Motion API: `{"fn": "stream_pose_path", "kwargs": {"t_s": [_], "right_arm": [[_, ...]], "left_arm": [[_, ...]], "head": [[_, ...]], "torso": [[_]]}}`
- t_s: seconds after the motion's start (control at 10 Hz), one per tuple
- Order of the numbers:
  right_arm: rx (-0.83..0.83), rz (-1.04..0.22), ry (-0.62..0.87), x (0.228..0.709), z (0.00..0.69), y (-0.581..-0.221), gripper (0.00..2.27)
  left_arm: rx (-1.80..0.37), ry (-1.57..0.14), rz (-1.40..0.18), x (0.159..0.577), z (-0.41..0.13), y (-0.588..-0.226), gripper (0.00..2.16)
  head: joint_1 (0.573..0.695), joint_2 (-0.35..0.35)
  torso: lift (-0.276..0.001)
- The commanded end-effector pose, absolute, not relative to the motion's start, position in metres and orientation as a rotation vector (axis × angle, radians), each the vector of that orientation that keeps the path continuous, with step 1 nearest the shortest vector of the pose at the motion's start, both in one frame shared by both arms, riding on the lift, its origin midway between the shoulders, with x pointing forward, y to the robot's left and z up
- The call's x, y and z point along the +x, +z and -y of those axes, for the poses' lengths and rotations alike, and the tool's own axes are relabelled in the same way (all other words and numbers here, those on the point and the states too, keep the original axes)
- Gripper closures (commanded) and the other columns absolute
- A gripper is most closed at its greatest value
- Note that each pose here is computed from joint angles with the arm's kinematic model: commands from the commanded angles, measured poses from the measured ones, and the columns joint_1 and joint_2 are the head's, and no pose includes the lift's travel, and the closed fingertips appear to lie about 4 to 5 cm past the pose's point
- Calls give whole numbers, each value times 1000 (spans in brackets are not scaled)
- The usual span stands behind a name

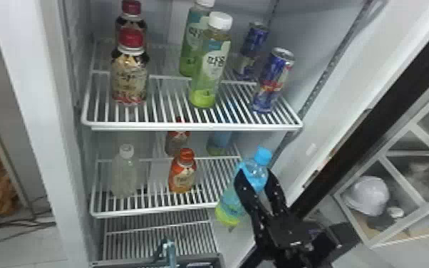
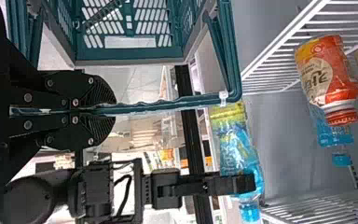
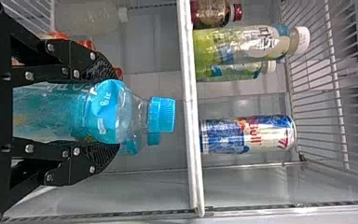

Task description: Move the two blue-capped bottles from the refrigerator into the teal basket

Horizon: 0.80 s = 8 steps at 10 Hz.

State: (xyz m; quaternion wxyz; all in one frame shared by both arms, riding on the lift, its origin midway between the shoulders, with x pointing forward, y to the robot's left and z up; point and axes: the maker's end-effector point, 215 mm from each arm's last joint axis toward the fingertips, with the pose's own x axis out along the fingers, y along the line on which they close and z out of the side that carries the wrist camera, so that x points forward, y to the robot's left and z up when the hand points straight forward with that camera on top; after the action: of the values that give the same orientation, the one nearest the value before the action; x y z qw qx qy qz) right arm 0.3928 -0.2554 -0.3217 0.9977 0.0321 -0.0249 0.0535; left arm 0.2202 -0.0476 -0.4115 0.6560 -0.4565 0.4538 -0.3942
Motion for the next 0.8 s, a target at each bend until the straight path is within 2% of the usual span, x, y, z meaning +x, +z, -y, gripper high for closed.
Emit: {"fn": "stream_pose_path", "kwargs": {"t_s": [0.0,0.7], "right_arm": [[62,0,132,379,251,-323,788],[49,-232,370,344,204,-351,783]], "left_arm": [[-1036,-892,-1030,219,47,-412,1108],[-1036,-889,-1032,219,46,-413,1108]], "head": [[695,-350],[695,-350]], "torso": [[-136],[-136]]}}
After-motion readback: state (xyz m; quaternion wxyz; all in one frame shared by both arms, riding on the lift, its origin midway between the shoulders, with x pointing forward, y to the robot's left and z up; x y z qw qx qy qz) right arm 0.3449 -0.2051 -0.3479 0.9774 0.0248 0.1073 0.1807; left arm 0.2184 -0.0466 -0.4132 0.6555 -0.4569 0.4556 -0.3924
